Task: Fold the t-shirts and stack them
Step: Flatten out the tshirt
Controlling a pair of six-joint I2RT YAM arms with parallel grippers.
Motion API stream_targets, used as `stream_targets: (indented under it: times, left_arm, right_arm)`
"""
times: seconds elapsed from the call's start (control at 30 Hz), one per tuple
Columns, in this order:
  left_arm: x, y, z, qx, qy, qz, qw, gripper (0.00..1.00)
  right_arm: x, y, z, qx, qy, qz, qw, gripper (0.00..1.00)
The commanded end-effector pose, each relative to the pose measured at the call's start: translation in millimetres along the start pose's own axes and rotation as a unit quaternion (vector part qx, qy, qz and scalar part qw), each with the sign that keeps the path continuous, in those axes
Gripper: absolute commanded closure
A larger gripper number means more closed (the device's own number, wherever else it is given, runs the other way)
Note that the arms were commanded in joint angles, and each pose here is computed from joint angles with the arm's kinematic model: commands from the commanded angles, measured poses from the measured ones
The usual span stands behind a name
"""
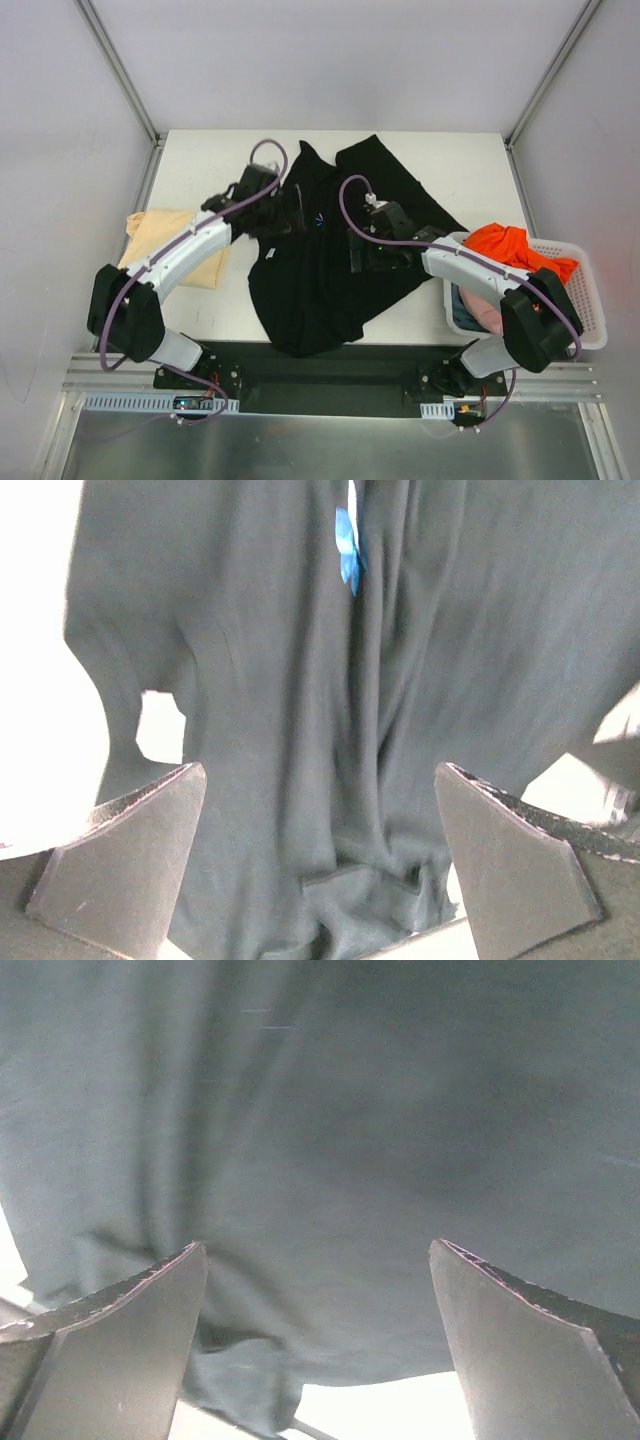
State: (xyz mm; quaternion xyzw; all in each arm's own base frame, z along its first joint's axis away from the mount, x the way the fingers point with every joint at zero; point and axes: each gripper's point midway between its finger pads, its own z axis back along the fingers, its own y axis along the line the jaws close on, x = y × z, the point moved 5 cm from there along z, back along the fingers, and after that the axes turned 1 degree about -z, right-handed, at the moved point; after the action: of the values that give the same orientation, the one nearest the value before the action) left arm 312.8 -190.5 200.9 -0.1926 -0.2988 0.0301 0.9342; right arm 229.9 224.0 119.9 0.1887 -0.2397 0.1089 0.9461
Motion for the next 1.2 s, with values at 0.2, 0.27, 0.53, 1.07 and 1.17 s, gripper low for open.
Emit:
stream_targets:
  times: [0.2, 0.27, 0.53, 1.07, 1.17]
  left_arm:
    - [-132.2, 7.2, -25.4, -0.055, 0.145, 0.016, 0.988, 0.01]
    - [-138.1, 12.0, -34.9, -0.042, 0.161, 0.016, 0.986, 0.01]
    - [-125.2, 41.7, -69.8, 0.042, 0.171, 0.022, 0.984, 0.01]
    - [18.4, 64.1, -88.5, 0.085, 0.092, 0.069, 0.990, 0.01]
    - [19.5, 49.7, -51.5, 0.063, 0.063, 0.059, 0.994, 0.01]
  right_arm:
    - [-13.8, -49.5, 5.0, -0.065, 0.004, -0.083, 0.994, 0.03]
    - [-16.1, -53.9, 1.3, -0.069, 0.005, -0.092, 0.993, 0.03]
    - [-3.1, -83.0, -13.4, -0.151, 0.003, -0.096, 0.984, 0.03]
    - [102.7, -94.4, -13.1, -0.137, -0.036, -0.078, 0.987, 0.03]
    - [104.4, -44.4, 2.6, 0.013, -0.046, -0.046, 0.998, 0.03]
